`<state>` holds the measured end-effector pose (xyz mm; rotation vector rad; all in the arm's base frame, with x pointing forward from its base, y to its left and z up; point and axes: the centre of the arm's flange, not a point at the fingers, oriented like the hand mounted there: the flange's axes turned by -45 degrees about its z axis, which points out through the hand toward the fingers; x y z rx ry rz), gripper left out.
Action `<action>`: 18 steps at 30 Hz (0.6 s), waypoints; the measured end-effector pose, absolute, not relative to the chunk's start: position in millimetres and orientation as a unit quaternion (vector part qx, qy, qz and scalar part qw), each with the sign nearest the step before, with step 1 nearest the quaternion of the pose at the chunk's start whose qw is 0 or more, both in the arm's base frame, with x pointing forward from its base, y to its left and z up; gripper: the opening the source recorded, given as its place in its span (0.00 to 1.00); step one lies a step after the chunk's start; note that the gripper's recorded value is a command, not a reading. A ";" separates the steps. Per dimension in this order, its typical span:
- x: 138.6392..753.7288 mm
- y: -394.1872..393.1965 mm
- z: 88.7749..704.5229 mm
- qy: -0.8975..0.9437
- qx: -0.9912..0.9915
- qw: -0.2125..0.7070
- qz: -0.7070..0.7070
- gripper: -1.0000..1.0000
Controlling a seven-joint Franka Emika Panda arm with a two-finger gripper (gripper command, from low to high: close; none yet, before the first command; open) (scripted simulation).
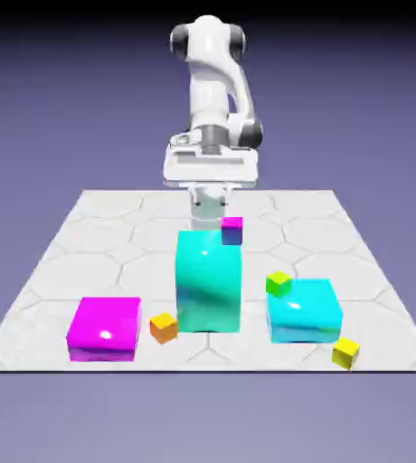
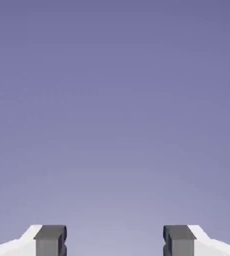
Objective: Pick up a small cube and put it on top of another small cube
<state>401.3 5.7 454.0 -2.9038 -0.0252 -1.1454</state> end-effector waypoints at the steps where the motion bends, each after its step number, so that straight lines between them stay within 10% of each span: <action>1: 411.1 6.9 450.1 0.007 -0.937 0.023 -0.349 0.50; 18: 547.7 78.4 334.1 0.219 -0.964 0.152 -0.011 0.50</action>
